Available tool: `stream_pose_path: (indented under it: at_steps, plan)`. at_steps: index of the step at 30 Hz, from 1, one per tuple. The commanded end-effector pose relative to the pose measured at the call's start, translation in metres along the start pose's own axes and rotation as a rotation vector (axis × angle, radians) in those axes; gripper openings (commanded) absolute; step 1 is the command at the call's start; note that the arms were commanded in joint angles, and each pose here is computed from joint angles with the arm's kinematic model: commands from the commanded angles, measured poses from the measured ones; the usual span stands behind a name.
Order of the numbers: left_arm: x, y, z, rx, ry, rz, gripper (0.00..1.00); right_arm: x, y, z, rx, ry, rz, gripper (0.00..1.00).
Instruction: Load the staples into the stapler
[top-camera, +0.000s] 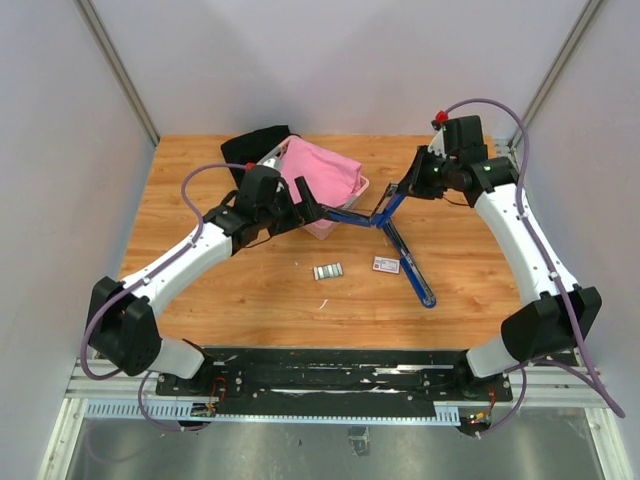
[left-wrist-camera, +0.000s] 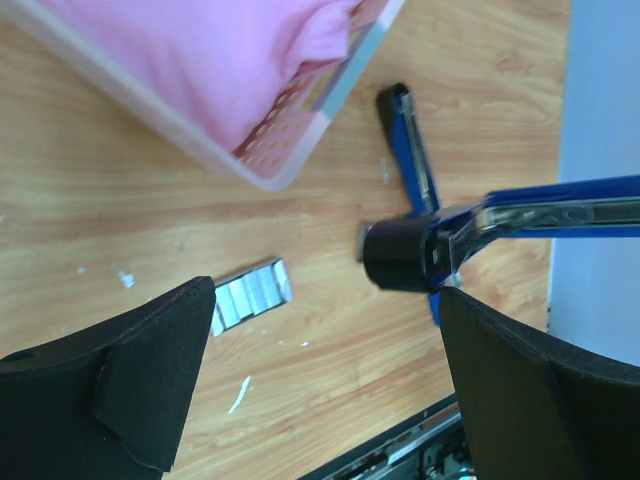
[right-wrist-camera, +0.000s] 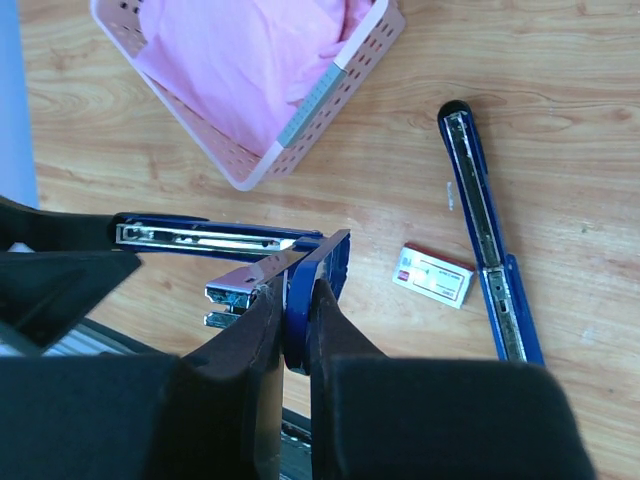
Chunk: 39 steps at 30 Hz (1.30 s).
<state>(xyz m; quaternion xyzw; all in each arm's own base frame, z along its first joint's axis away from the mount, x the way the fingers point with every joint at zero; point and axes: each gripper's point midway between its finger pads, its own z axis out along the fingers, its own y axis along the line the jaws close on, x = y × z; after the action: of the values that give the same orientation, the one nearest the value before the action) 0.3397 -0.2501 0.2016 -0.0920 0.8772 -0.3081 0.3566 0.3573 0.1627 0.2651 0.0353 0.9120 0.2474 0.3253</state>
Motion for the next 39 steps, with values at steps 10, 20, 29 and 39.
stream_pose_path:
  at_steps: [10,20,29,39]
  plan:
    - [0.024,0.057,-0.014,-0.166,0.040,0.057,0.97,-0.046,0.047,-0.053,-0.247,-0.160,0.095,0.00]
    - [-0.067,-0.053,-0.046,0.095,-0.145,0.195,0.94,-0.034,0.034,-0.040,-0.170,-0.169,-0.016,0.01]
    - [-0.069,-0.148,-0.016,0.264,-0.101,0.203,0.94,-0.010,0.050,-0.017,-0.067,-0.144,-0.146,0.01]
    - [-0.030,-0.148,0.013,0.280,0.019,0.199,0.96,-0.008,0.058,-0.010,-0.055,-0.125,-0.205,0.00]
